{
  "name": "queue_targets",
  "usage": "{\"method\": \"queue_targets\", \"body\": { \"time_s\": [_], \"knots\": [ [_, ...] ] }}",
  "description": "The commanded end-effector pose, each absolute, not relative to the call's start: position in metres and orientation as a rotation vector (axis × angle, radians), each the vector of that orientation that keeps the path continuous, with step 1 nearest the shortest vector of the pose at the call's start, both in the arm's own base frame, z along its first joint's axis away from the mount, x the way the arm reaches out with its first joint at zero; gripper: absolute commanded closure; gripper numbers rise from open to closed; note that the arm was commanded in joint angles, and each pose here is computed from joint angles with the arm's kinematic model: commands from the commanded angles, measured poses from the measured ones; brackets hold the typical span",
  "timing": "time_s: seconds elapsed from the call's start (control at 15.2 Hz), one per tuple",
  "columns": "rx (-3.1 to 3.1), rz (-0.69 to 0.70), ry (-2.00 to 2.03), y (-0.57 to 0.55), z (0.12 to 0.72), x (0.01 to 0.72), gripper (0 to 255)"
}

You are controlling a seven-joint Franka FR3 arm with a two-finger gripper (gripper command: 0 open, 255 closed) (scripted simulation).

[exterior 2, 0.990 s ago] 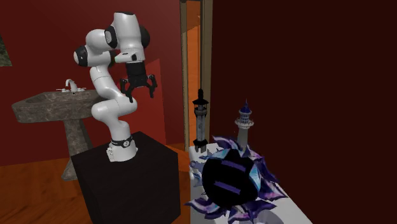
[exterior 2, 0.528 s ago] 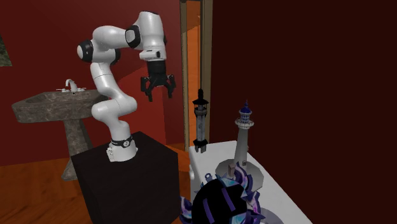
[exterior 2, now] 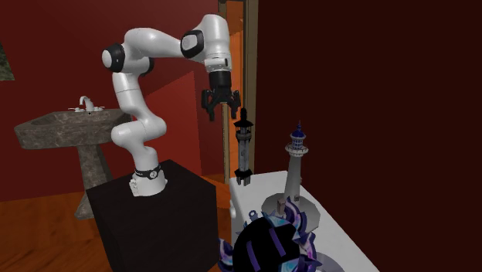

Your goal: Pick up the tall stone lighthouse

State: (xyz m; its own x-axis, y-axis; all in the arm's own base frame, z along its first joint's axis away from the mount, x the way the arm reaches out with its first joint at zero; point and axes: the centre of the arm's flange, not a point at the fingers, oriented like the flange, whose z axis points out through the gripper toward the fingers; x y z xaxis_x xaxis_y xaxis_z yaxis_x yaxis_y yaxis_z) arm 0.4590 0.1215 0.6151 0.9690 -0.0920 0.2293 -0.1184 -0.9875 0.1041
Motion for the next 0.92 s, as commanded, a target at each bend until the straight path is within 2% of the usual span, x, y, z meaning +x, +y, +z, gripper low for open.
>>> {"method": "queue_targets", "body": {
  "time_s": [0.0,0.2,0.79,0.86],
  "knots": [
    [2.975,0.377,-0.146,0.142,0.618,0.477,0],
    [2.944,0.415,-0.13,0.164,0.619,0.498,0],
    [2.944,0.414,-0.13,0.164,0.579,0.498,0],
    [2.944,0.415,-0.13,0.164,0.579,0.498,255]
  ]
}}
